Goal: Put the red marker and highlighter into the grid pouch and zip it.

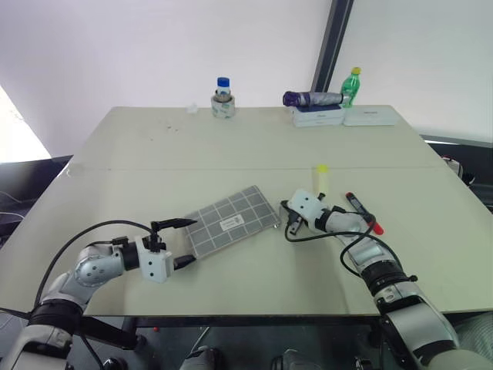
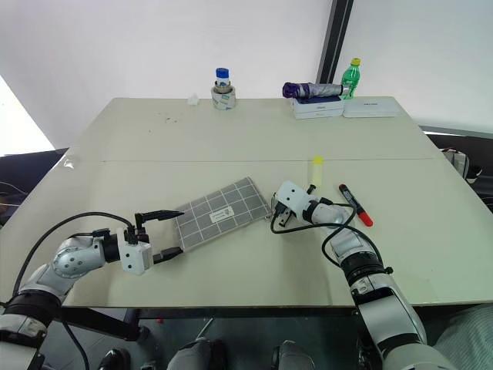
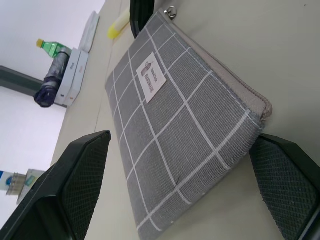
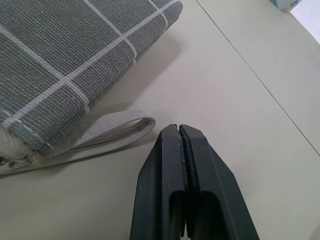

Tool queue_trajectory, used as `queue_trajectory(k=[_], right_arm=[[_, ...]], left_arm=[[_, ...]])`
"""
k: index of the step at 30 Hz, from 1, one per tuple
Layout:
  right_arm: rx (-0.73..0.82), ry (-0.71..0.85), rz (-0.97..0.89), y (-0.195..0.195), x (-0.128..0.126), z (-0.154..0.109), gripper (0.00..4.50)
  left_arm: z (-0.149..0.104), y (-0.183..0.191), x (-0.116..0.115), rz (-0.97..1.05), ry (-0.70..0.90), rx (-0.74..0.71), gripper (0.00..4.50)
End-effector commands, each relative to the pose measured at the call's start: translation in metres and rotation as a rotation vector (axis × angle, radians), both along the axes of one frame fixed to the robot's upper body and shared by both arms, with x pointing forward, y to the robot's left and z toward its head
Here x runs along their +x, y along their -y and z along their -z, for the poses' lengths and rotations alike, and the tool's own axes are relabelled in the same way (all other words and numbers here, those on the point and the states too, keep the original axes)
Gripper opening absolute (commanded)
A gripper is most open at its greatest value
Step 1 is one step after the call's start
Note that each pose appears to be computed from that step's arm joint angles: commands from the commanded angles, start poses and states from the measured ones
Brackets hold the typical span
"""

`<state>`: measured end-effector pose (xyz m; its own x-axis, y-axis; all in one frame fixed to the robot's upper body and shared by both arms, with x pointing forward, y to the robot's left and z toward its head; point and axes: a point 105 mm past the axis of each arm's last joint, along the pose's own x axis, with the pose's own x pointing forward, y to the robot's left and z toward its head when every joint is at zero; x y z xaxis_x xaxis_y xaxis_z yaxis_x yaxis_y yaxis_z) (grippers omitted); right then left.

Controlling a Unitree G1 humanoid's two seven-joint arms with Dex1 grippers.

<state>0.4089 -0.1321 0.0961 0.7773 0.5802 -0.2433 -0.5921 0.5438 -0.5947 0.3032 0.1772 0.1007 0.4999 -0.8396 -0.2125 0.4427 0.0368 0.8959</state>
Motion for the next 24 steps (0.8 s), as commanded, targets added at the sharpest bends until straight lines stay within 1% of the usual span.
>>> queue_trajectory(k=[1,10,14,17,20,21,22,23,24], right_arm=[[0.013,0.035,-0.029,-0.007,0.000,-0.011,0.05],[0.016,0.037,-0.033,-0.005,-0.001,-0.012,0.05],[0.025,0.029,-0.069,-0.015,-0.004,-0.012,0.05],[0.029,0.027,-0.066,-0.016,-0.004,-0.011,0.05],[0.036,0.025,-0.060,-0.015,-0.005,-0.011,0.00],[0.035,0.025,-0.060,-0.014,-0.005,-0.011,0.00],[0.032,0.026,-0.061,-0.014,-0.005,-0.011,0.00],[0.033,0.027,-0.061,-0.013,-0.005,-0.011,0.00],[0.034,0.028,-0.060,-0.013,-0.005,-0.012,0.00]], left_arm=[[0.014,0.003,-0.002,0.016,-0.042,0.038,4.50],[0.022,0.011,-0.002,0.045,-0.064,0.048,4.50],[0.024,0.020,0.001,0.057,-0.060,0.048,4.50],[0.026,0.022,0.001,0.070,-0.063,0.062,4.50],[0.027,0.023,0.001,0.072,-0.070,0.061,3.70],[0.028,0.023,0.000,0.076,-0.075,0.063,3.10],[0.029,0.024,-0.001,0.078,-0.076,0.064,2.69],[0.030,0.024,-0.001,0.081,-0.081,0.067,2.08],[0.031,0.024,-0.001,0.083,-0.084,0.069,1.62]])
